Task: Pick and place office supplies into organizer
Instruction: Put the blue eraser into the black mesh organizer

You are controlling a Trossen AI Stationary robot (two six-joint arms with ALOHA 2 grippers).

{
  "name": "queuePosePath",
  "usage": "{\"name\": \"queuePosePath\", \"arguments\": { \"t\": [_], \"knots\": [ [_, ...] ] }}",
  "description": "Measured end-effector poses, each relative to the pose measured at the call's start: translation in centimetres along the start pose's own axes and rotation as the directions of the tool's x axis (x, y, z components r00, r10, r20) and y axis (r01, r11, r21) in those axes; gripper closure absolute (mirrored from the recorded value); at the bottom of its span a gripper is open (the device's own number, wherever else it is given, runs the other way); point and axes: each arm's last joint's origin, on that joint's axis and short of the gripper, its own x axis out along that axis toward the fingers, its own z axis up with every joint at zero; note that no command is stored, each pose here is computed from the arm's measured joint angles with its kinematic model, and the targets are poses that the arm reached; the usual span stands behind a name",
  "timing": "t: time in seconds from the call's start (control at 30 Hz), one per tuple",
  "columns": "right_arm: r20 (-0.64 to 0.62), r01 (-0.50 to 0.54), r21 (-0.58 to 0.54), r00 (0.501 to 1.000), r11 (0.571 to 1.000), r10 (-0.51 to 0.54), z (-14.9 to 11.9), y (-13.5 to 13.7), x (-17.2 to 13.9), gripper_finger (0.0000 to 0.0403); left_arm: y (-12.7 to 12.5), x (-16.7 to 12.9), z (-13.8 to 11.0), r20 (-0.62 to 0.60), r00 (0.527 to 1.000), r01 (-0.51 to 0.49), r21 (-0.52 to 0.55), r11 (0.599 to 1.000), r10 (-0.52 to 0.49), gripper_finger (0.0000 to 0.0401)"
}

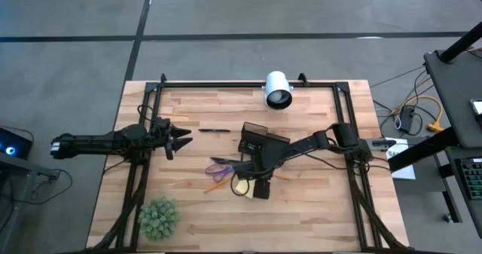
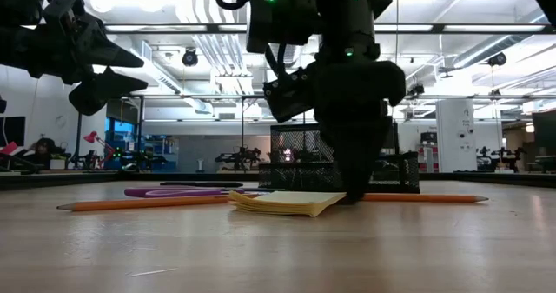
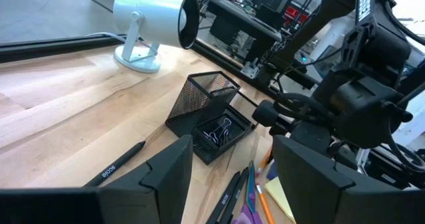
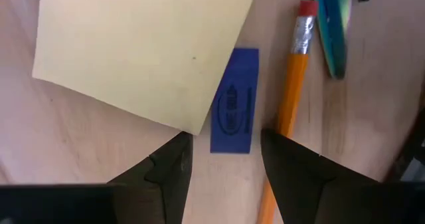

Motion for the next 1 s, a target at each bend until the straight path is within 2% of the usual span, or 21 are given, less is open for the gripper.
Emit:
{"name": "queuePosePath", "arguments": {
  "t": [0.17, 0.4, 0.53, 0.67, 0.8, 1.0],
  "knots": [
    [0.019, 0.020, -0.010, 1.000, 1.000, -0.020, 0.0, -0.1, 0.3, 0.0234, 0.0, 0.0, 0.0, 0.000, 1.000, 0.000, 0.000, 1.000, 0.000, 0.0206],
    [0.016, 0.033, -0.124, 0.999, 0.992, -0.031, -0.5, 0.2, 0.8, 0.0234, 0.0, 0.0, 0.0, -0.002, 1.000, -0.001, 0.001, 1.000, 0.001, 0.0206],
    [0.047, 0.085, -0.174, 0.996, 0.981, -0.078, -0.6, 0.4, 1.0, 0.0234, 0.0, 0.0, 0.0, 0.000, 1.000, 0.000, 0.000, 1.000, 0.000, 0.0206],
    [0.106, 0.133, -0.173, 0.988, 0.976, -0.116, -0.2, 0.5, 1.0, 0.0238, 0.0, 0.0, 0.0, -0.001, 1.000, -0.001, 0.000, 1.000, 0.001, 0.0206],
    [0.153, 0.195, -0.170, 0.974, 0.966, -0.169, 0.1, 0.5, 1.0, 0.0259, 0.0, 0.0, 0.0, -0.002, 1.000, 0.000, 0.000, 1.000, 0.000, 0.0206],
    [0.143, 0.183, -0.173, 0.977, 0.968, -0.159, 0.0, 0.6, 1.1, 0.0304, 0.0, 0.0, 0.0, -0.001, 1.000, 0.000, 0.000, 1.000, 0.000, 0.0206]
  ]
}}
